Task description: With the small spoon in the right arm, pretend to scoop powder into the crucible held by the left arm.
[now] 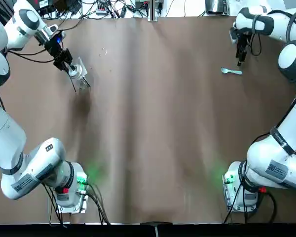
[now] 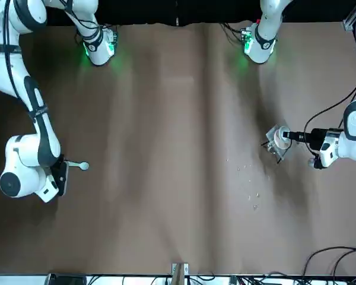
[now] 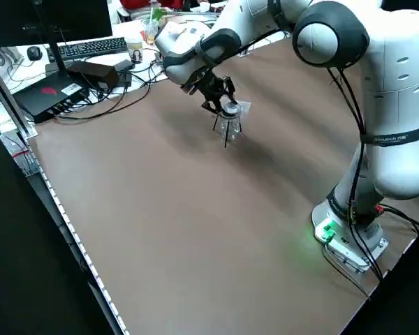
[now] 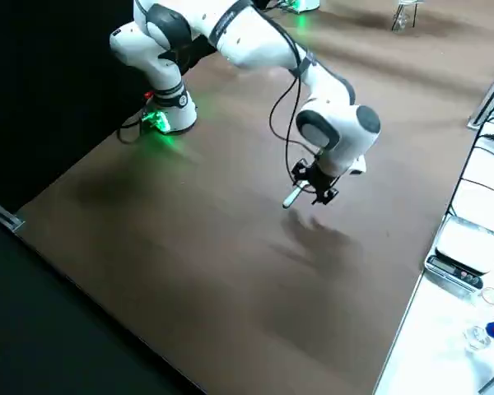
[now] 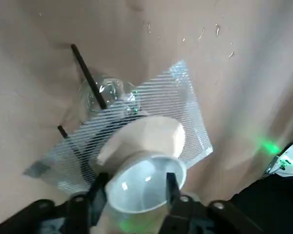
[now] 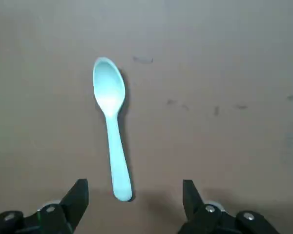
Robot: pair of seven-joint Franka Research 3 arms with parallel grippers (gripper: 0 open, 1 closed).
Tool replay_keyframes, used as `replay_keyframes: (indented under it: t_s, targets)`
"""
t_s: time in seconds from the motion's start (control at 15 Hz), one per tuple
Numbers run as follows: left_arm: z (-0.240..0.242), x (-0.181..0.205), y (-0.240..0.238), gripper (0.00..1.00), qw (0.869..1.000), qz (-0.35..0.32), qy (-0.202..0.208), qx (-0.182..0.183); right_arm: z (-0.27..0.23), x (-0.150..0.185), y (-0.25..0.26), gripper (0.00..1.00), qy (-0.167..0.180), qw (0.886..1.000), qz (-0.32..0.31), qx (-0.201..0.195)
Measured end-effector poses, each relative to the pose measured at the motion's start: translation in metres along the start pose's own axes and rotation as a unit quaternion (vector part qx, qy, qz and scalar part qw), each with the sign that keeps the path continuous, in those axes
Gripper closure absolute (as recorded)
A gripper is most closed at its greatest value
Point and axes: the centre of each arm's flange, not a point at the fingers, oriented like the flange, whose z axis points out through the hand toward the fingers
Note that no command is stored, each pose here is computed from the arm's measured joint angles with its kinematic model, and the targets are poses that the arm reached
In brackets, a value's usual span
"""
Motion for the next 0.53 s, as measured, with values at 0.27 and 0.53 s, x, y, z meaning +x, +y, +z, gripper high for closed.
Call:
replay_keyframes:
  t_s: [0.27, 0.53]
  targets:
    - [-0.013, 0.003, 0.009, 0.18, 1.0, 0.002, 0.013, 0.004, -0.066, 0.041, -0.027, 0.05, -0.018, 0.998, 0.053, 0.004]
    - [-0.023, 0.008, 0.036, 0.18, 1.0, -0.013, 0.024, 0.01, -0.132, 0.073, -0.063, 0.01, -0.026, 0.993, 0.113, -0.011]
